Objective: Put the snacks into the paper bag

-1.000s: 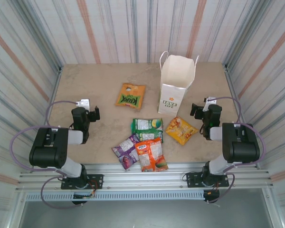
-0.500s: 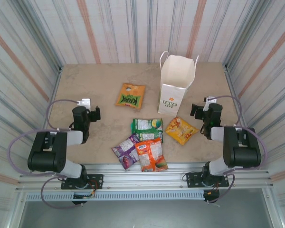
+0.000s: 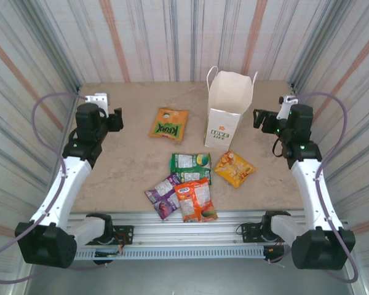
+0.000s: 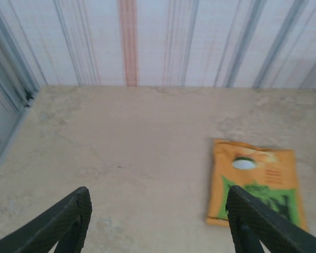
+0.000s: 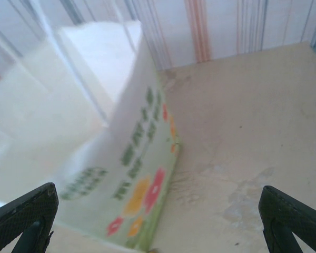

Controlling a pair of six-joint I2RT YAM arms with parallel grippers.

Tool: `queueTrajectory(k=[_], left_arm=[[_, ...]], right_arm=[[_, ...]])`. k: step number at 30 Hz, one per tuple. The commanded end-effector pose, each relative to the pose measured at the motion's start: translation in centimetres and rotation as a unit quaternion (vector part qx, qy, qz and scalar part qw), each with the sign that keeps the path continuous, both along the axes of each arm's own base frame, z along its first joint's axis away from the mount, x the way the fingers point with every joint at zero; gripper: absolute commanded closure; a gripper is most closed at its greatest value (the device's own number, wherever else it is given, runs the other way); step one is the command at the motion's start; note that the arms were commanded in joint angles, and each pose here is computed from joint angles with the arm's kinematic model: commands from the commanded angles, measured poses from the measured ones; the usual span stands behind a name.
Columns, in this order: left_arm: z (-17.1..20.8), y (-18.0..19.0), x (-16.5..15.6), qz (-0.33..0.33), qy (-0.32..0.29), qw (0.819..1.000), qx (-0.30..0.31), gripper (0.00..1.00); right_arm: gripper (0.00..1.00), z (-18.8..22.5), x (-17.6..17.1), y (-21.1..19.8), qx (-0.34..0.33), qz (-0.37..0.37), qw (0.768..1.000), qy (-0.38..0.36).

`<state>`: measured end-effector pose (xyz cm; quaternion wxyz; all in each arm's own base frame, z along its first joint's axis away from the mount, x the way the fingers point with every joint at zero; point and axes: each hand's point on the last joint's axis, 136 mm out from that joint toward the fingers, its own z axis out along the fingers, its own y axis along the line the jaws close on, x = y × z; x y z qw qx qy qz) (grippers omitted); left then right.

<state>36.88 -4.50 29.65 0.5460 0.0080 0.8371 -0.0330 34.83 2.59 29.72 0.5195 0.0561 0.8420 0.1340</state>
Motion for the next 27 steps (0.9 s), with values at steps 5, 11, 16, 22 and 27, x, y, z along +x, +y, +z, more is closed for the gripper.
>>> queueTrajectory(k=[5,11,16,22,27], left_arm=[[-1.6,-3.5,-3.7,-0.046,0.166,0.985,-0.012,0.33],[-2.6,-7.0,-3.4,-0.090,0.231,0.969,-0.020,0.38],[-3.9,-8.4,-3.4,-0.104,0.255,0.961,-0.016,0.39],[-4.8,-9.1,-4.0,-0.108,0.272,0.956,-0.021,0.39],[-5.0,-9.0,-4.2,-0.104,0.275,0.956,-0.020,0.39]], right_arm=[[0.01,2.8,-4.2,4.1,0.020,0.021,0.994,0.103],[0.01,3.5,-2.9,9.4,0.032,0.068,0.988,0.135],[0.01,2.7,-0.6,12.9,0.009,0.080,0.983,0.167],[0.06,1.8,3.2,15.3,-0.019,0.083,0.981,0.173],[0.16,1.0,5.7,17.1,-0.049,0.098,0.979,0.173]])
